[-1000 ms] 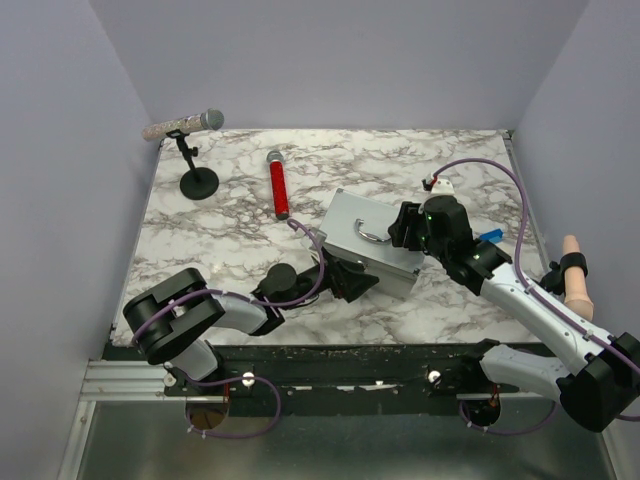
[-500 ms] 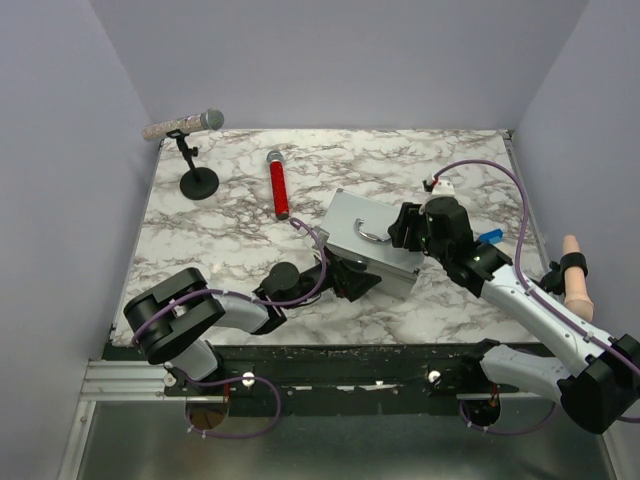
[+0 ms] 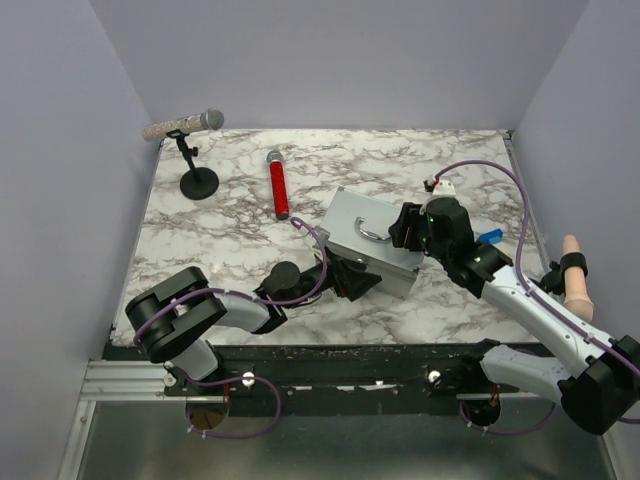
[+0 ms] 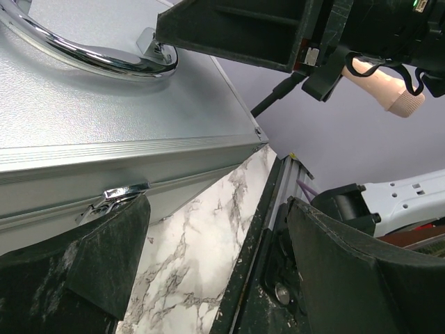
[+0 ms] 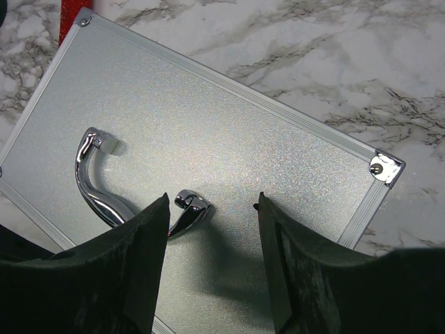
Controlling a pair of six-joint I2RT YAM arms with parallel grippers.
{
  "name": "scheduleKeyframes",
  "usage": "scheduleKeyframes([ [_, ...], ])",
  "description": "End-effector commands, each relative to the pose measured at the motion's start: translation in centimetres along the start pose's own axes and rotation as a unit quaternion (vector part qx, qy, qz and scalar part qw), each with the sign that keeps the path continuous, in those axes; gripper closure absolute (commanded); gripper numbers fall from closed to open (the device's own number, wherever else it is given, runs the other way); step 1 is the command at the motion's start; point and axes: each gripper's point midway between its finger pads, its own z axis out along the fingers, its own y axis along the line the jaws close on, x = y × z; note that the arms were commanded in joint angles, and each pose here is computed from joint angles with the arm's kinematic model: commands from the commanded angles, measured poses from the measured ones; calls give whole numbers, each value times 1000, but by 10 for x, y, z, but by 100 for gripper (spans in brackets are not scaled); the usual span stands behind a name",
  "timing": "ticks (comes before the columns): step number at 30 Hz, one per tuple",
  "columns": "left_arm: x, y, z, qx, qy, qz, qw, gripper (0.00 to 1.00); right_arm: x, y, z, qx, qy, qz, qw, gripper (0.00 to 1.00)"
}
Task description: Organize the medicine kit
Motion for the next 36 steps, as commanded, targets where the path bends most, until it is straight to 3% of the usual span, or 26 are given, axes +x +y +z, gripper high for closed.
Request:
scheduleKeyframes([
  [1, -1, 17, 3, -29, -8, 7, 1000, 7, 11, -4, -1, 0, 14, 1, 1000, 38],
  [18, 16, 32, -8, -44, 5, -2, 999, 7, 11, -4, -1, 0, 15, 0, 1000, 38],
  [25, -2, 7, -35, -22, -8, 20, 1000, 6, 7, -5, -9, -1, 11, -4, 1000, 37],
  [30, -29, 18, -81, -119, -39, 38, 991, 1, -8, -7, -24, 1, -14, -2, 1000, 36],
  [31, -24, 33, -94, -167, -25, 37, 985, 1, -10, -7, -27, -1, -16, -2, 1000, 36],
  [32, -42, 30, -100, -184, -53, 36, 981, 1, -11, -8, -30, 0, -17, -2, 1000, 36],
  [33, -38, 45, -114, -234, -38, 36, 971, 1, -11, -8, -34, -1, -17, -3, 1000, 35],
  [36, -59, 65, -151, -343, -67, 27, 936, 1, -8, -18, -46, 12, -19, -7, 1000, 34],
])
